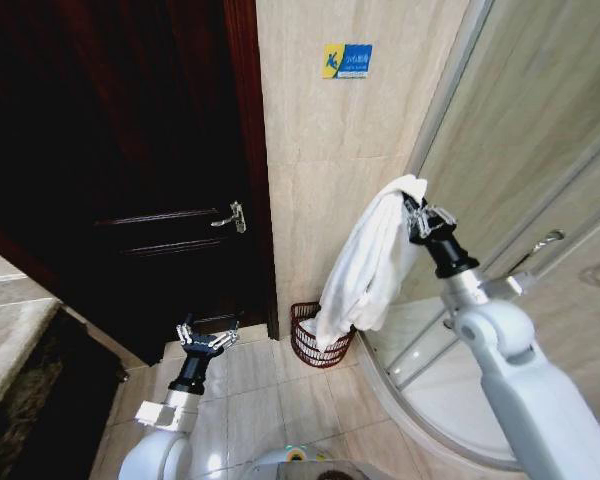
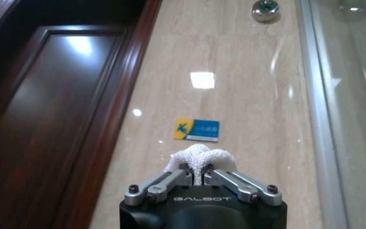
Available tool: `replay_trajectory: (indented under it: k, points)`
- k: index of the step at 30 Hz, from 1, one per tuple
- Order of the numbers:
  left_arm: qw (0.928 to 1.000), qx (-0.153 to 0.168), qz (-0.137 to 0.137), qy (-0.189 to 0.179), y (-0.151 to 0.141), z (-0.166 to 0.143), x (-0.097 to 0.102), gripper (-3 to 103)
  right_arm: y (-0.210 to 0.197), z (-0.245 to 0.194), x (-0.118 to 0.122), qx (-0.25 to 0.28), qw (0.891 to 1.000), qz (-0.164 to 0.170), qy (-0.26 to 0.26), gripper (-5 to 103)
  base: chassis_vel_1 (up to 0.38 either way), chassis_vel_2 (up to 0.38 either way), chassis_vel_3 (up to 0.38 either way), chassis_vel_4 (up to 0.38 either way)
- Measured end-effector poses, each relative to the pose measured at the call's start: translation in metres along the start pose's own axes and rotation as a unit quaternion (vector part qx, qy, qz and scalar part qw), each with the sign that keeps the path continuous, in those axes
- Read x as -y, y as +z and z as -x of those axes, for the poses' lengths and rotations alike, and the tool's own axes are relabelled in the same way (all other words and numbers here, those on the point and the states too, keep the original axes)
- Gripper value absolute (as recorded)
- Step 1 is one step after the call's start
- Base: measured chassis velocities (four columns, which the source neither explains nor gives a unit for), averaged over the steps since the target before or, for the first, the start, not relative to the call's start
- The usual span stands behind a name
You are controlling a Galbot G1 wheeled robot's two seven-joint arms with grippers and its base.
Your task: Discard the used towel into the hamper.
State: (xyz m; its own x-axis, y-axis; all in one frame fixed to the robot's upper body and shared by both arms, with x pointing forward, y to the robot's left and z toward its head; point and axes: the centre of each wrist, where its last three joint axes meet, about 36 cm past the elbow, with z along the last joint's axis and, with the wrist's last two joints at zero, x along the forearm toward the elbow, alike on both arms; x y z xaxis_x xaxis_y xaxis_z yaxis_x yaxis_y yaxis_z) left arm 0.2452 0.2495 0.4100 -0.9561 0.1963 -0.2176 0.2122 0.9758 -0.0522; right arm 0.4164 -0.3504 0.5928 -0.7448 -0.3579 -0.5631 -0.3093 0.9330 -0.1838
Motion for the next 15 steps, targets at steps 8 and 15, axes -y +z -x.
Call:
replay_trajectory:
  k: [8,15]
  points:
    - [1.0,0.0,0.0,0.0,0.0,0.0,0.0,100,0.01,0.026,0.033,0.001,1.0,-0.009,0.002,4,0.0,0.0,0.0,0.0]
    - [1.0,0.0,0.0,0.0,0.0,0.0,0.0,100,0.022,0.032,0.041,-0.003,1.0,-0.002,0.005,4,0.0,0.0,0.0,0.0]
